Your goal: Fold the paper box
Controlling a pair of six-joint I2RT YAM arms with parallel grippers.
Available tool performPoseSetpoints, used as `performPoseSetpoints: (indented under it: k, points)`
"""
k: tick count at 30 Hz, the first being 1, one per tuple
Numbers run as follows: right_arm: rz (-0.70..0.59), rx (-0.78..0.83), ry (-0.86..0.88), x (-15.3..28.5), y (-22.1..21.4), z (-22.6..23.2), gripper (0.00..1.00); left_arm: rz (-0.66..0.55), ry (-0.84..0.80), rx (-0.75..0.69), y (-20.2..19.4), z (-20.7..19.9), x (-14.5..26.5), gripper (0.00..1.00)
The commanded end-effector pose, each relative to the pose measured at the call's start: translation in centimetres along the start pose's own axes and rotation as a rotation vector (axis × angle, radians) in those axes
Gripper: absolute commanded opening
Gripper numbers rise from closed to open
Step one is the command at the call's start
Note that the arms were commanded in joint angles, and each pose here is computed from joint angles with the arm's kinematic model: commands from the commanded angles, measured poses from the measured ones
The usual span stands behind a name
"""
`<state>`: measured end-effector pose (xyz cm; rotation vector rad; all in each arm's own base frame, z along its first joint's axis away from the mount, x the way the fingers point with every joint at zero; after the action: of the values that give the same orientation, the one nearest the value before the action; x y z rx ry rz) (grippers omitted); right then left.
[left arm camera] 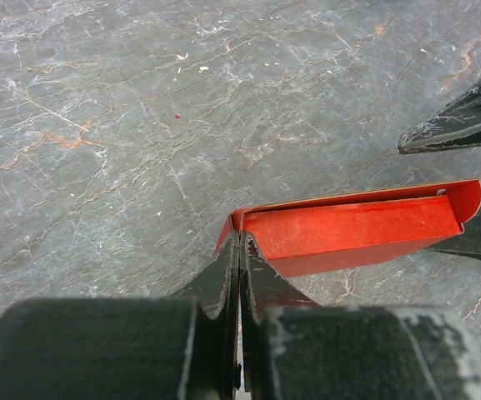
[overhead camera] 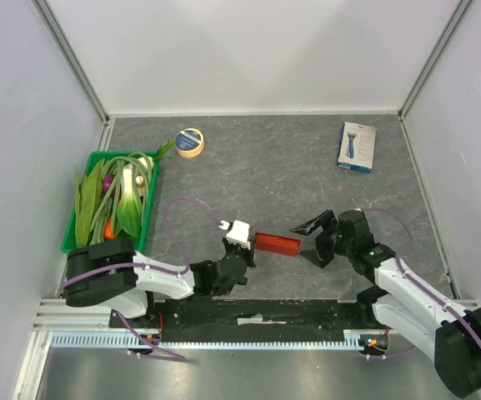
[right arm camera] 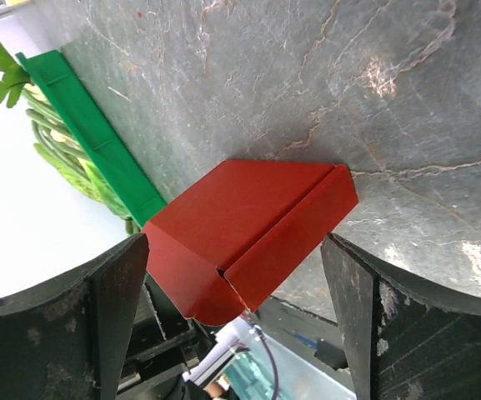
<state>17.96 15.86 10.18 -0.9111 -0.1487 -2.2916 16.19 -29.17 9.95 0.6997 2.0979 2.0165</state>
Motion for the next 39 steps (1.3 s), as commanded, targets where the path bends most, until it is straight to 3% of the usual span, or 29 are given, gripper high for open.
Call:
performPoseSetpoints:
  k: [1,17,24,39]
  points:
    - [0.041,-0.117,0.123,0.2,-0.4,1.9,0.91,0.187,0.019,-0.204,-5.7,2.3,1.4,0.02]
    - [0.06,-0.153,0.13,0.7,-1.3,1.8,0.81,0.188,0.017,-0.206,-5.8,2.0,1.3,0.02]
    - [0.081,-0.162,0.115,0.0,-1.7,1.0,0.68,0.187,0.013,-0.208,-5.8,1.9,1.3,0.02]
    - [0.073,-0.196,0.12,-0.8,-1.9,-1.2,0.51,0.193,0.021,-0.206,-6.2,1.8,1.3,0.02]
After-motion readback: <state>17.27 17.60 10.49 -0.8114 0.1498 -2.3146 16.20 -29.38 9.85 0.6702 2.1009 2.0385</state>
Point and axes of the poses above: each gripper's point midway between its finger pads, its own x axis back along the fingers, its own z axis along the line the jaws close on, y = z × x, the point moved 4 cm from there along x, back along the fingers, and after that the axes turned 5 degrees about -x, right-handed, at the moved point
